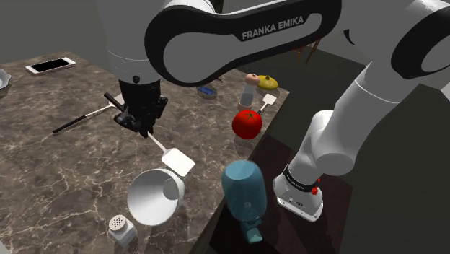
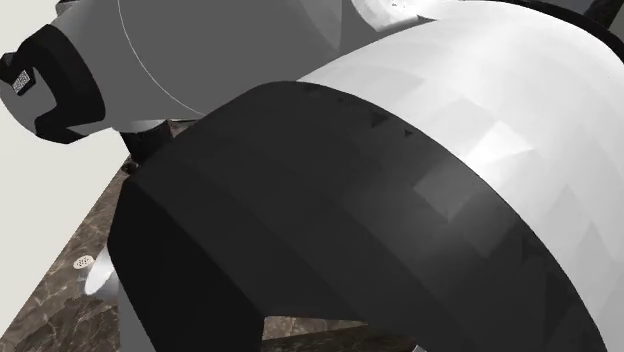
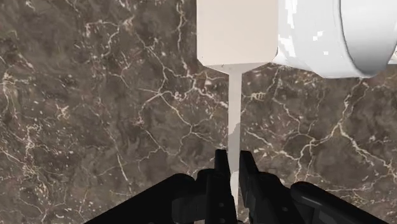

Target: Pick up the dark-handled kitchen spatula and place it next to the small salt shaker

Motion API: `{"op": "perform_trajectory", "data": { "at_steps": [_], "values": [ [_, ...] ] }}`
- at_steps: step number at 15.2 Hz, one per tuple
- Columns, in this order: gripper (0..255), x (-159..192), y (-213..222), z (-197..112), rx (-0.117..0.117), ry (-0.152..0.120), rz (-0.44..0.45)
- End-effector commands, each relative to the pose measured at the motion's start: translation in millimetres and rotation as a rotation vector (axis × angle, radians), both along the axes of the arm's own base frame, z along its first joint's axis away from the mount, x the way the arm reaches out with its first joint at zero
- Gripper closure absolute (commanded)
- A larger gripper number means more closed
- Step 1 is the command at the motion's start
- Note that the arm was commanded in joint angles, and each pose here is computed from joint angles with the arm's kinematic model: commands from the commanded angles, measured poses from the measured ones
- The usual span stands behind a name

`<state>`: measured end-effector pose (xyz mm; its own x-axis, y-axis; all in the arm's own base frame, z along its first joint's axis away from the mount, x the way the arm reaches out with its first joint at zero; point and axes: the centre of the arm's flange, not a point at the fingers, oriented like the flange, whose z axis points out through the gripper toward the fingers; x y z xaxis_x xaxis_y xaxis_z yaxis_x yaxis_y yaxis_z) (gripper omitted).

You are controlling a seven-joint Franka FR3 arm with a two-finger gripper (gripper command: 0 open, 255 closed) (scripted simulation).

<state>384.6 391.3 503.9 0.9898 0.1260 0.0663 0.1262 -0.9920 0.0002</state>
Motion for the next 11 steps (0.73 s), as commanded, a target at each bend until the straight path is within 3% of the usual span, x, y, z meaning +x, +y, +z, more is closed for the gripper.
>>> {"op": "perform_trajectory", "data": {
  "at_steps": [1,4,11],
  "values": [
    [255,-13.7,25.0,0.0,0.001,0.0,-0.002],
    [255,-34.0,59.0,0.0,0.001,0.0,-0.002],
    [255,-34.0,59.0,-36.9,0.001,0.0,-0.002]
  ]
}}
